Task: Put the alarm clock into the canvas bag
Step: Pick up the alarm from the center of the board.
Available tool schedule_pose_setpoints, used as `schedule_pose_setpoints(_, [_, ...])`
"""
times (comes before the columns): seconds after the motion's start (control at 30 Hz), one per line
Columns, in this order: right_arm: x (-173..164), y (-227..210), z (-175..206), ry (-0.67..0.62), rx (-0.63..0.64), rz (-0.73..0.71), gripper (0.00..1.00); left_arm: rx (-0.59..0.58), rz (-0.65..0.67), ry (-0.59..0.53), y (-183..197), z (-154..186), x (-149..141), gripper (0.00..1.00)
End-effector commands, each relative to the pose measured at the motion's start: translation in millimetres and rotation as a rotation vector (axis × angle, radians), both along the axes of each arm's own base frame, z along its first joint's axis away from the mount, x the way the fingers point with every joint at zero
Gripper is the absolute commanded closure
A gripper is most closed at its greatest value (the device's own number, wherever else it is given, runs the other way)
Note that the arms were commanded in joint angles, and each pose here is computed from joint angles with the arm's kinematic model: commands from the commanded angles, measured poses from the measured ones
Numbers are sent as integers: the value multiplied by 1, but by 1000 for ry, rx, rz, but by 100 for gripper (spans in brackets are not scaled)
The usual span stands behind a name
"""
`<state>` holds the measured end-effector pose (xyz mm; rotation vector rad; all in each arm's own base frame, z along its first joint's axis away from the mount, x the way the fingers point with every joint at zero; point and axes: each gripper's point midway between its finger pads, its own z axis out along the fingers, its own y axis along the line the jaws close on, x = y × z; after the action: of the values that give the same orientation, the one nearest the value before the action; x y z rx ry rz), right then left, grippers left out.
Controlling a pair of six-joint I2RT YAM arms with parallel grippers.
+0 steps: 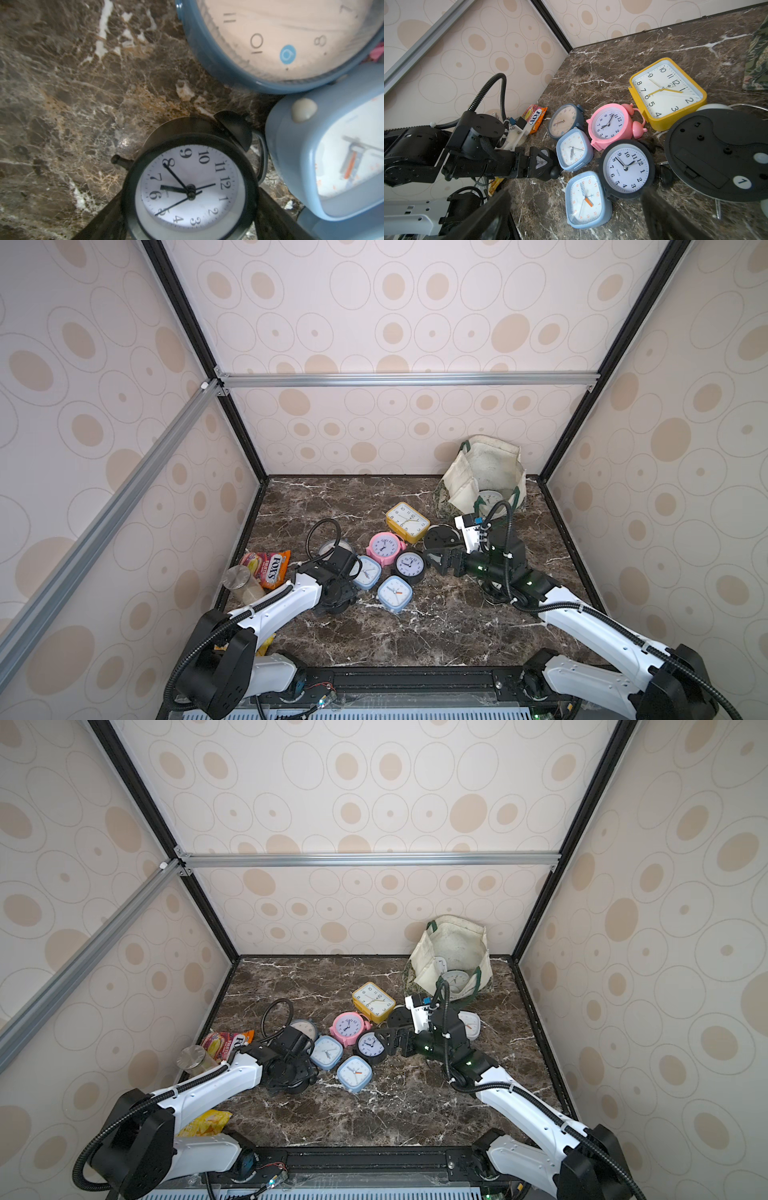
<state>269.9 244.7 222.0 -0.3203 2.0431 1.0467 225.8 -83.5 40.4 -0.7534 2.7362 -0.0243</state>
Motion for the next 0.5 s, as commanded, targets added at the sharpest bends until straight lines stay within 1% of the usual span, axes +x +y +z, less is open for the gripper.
schedule_pose_setpoints(0.0, [-5, 3, 0, -4, 11, 23, 0, 38, 35, 14, 13, -4, -7, 21])
schedule_pose_setpoints(0.13, [-6, 5, -2, 9, 8, 38, 0, 47, 13, -26, 14, 7, -2, 27])
schedule_pose_setpoints(0.23, [-8, 7, -6, 23, 0, 51, 0, 54, -17, -84, 15, 28, 5, 32])
schedule_pose_setpoints(0.3, [-10, 8, -10, 41, -8, 62, 0, 44, -52, -149, 14, 48, 11, 35])
schedule_pose_setpoints(0.37, [-13, 10, -13, 61, -9, 84, 0, 30, -98, -226, 11, 71, 17, 35])
schedule_pose_setpoints(0.47, [-18, 19, -18, 116, -9, 135, 0, 2, -175, -365, 6, 110, 24, 37])
